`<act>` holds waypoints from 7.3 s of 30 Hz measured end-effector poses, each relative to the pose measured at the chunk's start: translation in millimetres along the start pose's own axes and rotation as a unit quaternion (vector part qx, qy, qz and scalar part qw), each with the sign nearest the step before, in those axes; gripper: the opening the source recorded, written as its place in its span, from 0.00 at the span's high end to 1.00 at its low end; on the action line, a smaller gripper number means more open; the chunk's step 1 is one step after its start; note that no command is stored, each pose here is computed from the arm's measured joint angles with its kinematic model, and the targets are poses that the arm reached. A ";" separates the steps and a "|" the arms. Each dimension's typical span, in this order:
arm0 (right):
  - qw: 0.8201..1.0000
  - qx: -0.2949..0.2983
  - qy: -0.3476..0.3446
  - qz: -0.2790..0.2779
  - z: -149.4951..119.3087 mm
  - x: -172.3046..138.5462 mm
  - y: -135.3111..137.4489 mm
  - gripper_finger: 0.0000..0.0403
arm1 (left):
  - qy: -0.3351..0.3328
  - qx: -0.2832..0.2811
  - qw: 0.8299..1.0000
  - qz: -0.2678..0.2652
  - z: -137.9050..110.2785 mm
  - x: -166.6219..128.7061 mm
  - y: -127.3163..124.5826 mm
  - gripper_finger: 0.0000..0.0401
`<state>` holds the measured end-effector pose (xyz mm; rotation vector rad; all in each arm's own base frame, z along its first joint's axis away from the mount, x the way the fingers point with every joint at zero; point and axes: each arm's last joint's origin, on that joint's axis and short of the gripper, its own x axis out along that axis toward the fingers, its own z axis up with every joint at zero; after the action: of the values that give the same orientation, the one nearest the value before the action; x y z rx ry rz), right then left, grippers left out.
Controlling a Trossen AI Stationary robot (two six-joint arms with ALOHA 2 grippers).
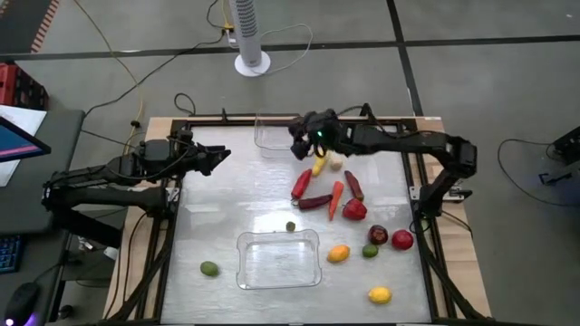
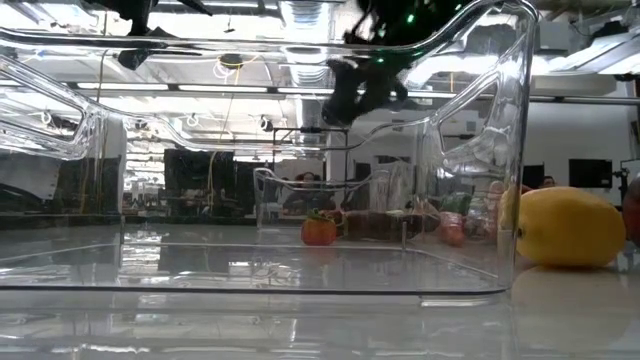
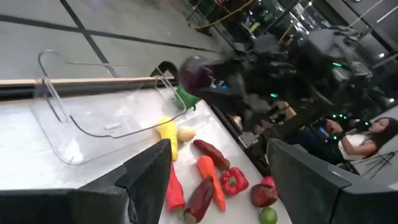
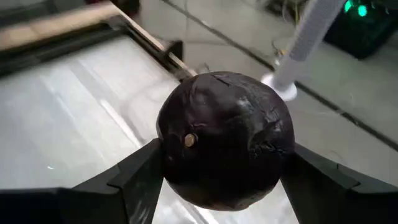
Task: Sort produce into baskets
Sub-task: Put the plum into the top transparent bin, then put the left dark red chili pepper into the top transparent bin, then put the red chili pepper into the top transparent bin, then put the garlic into the top transparent bin
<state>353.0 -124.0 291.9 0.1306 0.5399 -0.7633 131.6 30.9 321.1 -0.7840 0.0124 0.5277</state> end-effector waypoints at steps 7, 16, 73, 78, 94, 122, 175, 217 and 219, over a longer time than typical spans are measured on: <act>0.998 0.026 0.042 0.042 16.6 26.0 -24.1 0.12 | 0.001 -0.005 1.000 0.000 0.0 0.0 0.0 0.37; 0.996 0.018 0.084 0.037 30.9 12.5 -32.4 0.05 | 0.001 -0.009 1.000 -0.001 0.0 0.0 0.0 0.37; 0.971 -0.063 0.134 0.187 -40.8 -32.0 42.0 0.59 | 0.015 0.002 1.000 0.018 -5.2 13.9 -0.2 0.37; 0.987 -0.003 0.087 0.135 -4.0 1.4 9.0 0.45 | 0.003 -0.003 1.000 0.007 -3.1 14.4 -2.7 0.37; 0.935 -0.050 0.226 0.268 22.1 39.8 -13.5 0.40 | 0.040 -0.029 0.998 -0.025 -5.1 14.2 -4.5 0.37; 0.787 -0.460 0.341 0.228 -93.1 79.2 96.4 0.15 | 0.039 -0.039 0.998 -0.028 -4.5 12.9 -4.6 0.37; 0.951 -0.076 0.258 0.153 25.7 -27.5 -45.4 0.24 | -0.065 -0.047 0.983 -0.164 22.1 -17.5 -20.9 0.37; 0.932 -0.025 0.346 0.108 -122.8 26.4 -53.3 0.62 | -0.026 -0.044 0.991 -0.127 12.0 3.3 -19.6 0.37; 0.935 -0.027 0.334 0.113 -115.9 16.0 -52.4 0.63 | -0.027 -0.043 0.991 -0.127 12.0 3.3 -19.5 0.37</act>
<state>278.2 -136.6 188.6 0.4023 1.1713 -0.4627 141.2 29.1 342.1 -0.8422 -0.1585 0.3093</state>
